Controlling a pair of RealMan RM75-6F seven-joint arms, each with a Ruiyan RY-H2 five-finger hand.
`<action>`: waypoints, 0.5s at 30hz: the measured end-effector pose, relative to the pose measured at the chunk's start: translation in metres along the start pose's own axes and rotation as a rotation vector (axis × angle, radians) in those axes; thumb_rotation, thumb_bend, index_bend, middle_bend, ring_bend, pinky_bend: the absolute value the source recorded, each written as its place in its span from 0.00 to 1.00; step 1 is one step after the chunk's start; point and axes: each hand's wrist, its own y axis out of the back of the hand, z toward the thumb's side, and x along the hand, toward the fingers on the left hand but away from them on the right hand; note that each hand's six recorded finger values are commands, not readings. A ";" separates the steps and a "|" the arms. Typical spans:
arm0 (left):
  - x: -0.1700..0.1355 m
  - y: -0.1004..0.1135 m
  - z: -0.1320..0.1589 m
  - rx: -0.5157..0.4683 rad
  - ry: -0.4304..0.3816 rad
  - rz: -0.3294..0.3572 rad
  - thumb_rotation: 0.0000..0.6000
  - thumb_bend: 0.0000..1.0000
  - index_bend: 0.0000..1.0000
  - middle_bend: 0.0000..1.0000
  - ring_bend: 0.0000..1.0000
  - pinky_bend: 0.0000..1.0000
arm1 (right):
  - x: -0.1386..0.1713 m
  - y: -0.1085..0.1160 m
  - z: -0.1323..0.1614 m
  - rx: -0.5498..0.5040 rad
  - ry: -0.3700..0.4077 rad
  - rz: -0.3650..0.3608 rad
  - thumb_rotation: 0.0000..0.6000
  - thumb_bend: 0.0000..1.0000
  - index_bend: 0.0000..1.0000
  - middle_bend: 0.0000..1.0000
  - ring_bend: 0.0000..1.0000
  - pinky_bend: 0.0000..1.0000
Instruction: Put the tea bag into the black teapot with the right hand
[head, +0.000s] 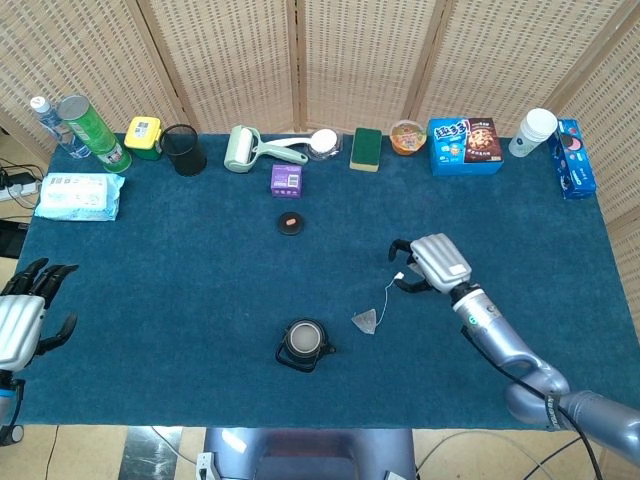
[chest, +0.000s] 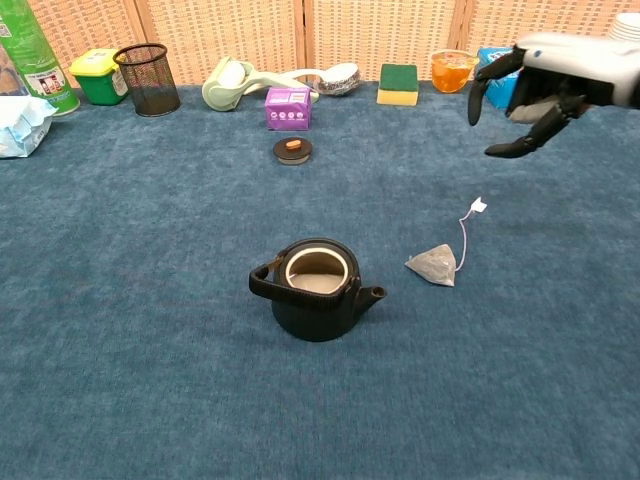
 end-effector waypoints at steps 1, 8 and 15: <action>0.001 0.000 0.001 0.003 -0.002 -0.001 1.00 0.45 0.16 0.19 0.08 0.14 | -0.004 -0.001 0.000 0.003 0.001 0.004 1.00 0.33 0.49 1.00 1.00 1.00; 0.007 0.002 0.003 0.012 -0.006 -0.006 1.00 0.45 0.16 0.19 0.08 0.14 | -0.021 -0.016 -0.005 0.034 -0.010 0.044 1.00 0.33 0.52 1.00 1.00 1.00; 0.008 0.000 0.005 0.010 -0.009 -0.015 1.00 0.45 0.16 0.19 0.08 0.14 | -0.031 -0.029 -0.008 0.073 -0.020 0.069 1.00 0.34 0.53 1.00 1.00 1.00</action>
